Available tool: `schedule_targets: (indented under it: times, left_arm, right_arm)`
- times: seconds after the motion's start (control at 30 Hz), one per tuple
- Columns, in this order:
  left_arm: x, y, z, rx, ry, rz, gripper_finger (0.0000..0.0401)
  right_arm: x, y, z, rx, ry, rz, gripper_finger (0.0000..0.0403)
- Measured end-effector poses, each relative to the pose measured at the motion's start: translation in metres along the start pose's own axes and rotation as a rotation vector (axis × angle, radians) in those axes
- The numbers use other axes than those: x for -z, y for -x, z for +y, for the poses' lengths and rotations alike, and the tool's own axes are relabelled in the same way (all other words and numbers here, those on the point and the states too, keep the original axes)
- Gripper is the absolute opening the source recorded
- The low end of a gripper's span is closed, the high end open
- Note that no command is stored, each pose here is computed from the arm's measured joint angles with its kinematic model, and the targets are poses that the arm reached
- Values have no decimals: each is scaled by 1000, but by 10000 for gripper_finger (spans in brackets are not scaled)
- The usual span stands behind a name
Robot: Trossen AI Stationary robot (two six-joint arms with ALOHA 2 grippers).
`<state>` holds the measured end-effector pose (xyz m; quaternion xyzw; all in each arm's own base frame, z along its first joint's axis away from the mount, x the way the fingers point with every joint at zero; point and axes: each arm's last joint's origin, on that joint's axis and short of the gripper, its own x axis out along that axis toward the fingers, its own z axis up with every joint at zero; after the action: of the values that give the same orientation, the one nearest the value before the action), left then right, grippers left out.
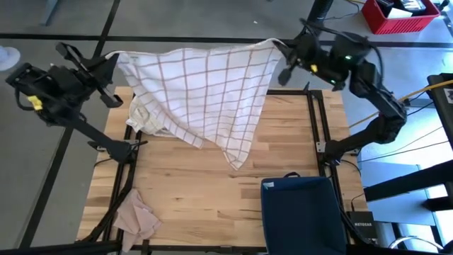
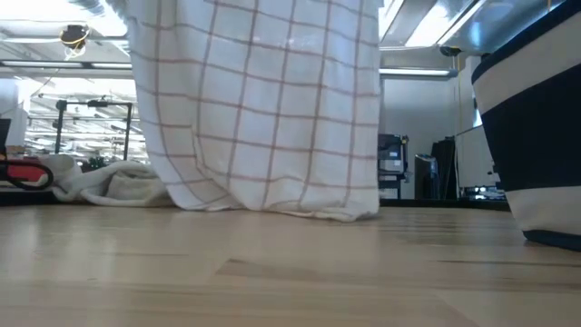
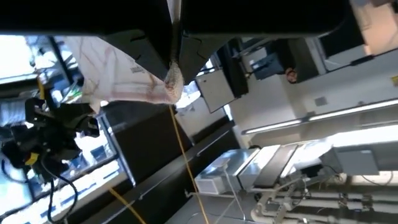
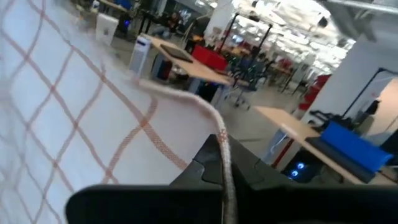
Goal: Fold towel
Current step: Fold the white patterned towel
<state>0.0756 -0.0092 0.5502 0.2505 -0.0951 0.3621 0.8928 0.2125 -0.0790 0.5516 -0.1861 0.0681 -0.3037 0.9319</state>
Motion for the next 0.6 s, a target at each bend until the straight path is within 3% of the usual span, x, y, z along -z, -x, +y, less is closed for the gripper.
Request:
schedule_targets:
  times: [0.1, 0.33, 0.43, 0.6]
  left_arm:
    - [3, -4, -2, -28, -36, 29, 2]
    - [9, -16, 3, -172, -180, 67, 1]
    - [9, -27, 6, -293, -186, 64, 1]
    - [8, -44, 5, -358, -295, -70, 1]
  right_arm:
    - [10, -19, -8, 37, 5, 35, 1]
    - [25, -56, -48, 242, 60, 12, 1]
    - [25, -65, -64, 306, 69, -75, 1]
    - [14, -68, -81, 376, 174, -282, 1]
